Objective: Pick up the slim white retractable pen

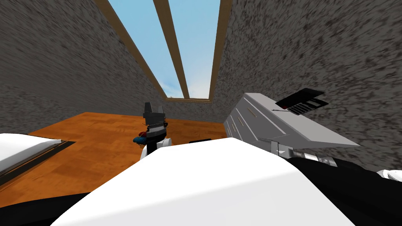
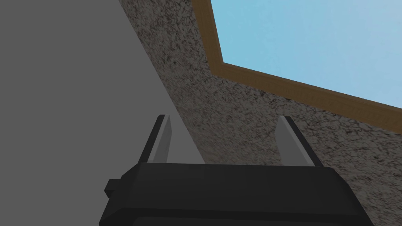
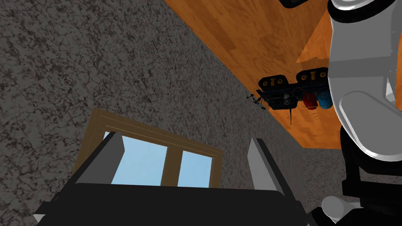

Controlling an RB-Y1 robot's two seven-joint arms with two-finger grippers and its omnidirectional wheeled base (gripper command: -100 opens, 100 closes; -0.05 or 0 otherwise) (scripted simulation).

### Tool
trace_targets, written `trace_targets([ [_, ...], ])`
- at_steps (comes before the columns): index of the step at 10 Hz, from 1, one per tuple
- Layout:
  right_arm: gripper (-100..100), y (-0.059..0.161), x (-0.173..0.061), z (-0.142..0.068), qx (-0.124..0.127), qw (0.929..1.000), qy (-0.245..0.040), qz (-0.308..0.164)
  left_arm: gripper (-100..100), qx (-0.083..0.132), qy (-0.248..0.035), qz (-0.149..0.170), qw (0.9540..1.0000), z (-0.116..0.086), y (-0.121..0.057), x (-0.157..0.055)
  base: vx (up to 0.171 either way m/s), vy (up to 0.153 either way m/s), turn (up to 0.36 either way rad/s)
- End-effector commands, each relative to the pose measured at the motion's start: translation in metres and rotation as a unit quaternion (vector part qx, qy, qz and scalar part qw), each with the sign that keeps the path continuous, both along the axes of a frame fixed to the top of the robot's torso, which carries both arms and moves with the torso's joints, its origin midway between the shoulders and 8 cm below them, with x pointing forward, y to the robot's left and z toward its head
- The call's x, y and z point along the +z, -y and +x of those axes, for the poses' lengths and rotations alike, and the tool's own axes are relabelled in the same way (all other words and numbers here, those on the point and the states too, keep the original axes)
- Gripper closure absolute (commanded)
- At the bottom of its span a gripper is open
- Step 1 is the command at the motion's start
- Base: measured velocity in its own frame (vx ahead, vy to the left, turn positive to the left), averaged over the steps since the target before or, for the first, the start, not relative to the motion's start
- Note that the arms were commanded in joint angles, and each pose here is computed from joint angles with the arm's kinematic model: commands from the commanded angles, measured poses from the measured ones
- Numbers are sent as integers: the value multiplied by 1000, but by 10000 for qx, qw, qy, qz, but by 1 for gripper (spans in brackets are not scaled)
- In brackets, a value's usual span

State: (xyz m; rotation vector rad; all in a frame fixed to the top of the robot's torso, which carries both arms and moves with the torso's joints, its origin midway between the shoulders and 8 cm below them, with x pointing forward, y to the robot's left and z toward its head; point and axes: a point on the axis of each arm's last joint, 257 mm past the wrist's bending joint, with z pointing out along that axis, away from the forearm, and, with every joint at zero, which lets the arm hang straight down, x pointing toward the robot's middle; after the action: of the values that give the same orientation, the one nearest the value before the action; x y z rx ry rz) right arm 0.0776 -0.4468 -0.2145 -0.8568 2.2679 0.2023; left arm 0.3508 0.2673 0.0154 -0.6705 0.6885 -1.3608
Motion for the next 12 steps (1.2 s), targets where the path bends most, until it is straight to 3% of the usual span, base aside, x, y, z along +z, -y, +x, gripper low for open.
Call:
trace_targets([
  [1, -100, 14, 3, -5, 164, 9993, -178, -283, 0, 0, 0, 0, 10000, 0, 0, 0, 87, 41, 7],
  [2, -100, 31, 3, -20, 331, 9965, -521, -561, 0, 0, 0, 0, 10000, 0, 0, 0, 107, 37, 8],
  [3, -100, 35, 6, -16, 405, 9956, -519, -673, 0, 0, 0, 0, 10000, 0, 0, 0, 95, 23, 0],
  [4, -100, 54, 9, -27, 564, 9902, -828, -969, 0, 0, 0, 0, 10000, 0, 0, 0, 99, 20, 3],
  [5, -100, 57, 11, -24, 639, 9889, -838, -1047, 0, 0, 0, 0, 10000, 0, 0, 0, 88, 8, -4],
  [6, -100, 77, 18, -33, 753, 9819, -1095, -1349, 0, 0, 0, 0, 10000, 0, 0, 0, 103, 1, -8],
  [7, -100, 78, 18, -30, 863, 9798, -1129, -1405, 0, 0, 0, 1, 10000, 0, 0, 0, 97, 0, -2],
  [8, -100, 98, 25, -36, 994, 9706, -1384, -1701, 0, 0, 0, 1, 10000, 0, 0, 0, 106, -4, -16],
  [9, -100, 99, 26, -32, 1075, 9689, -1390, -1744, 0, 0, 0, 1, 10000, 0, 0, 0, 86, -8, -7],
  [10, -100, 118, 35, -35, 1214, 9578, -1617, -2042, 0, 0, 0, 1, 10000, 0, 0, 0, 92, -10, -24],
  [11, -100, 118, 35, -31, 1274, 9565, -1618, -2065, 0, 0, 0, 1, 10000, 0, 0, 0, 83, -16, -9],
  [12, -100, 137, 45, -31, 1407, 9443, -1808, -2362, 0, 0, 0, 1, 10000, 0, 0, 0, 91, -31, -24],
])
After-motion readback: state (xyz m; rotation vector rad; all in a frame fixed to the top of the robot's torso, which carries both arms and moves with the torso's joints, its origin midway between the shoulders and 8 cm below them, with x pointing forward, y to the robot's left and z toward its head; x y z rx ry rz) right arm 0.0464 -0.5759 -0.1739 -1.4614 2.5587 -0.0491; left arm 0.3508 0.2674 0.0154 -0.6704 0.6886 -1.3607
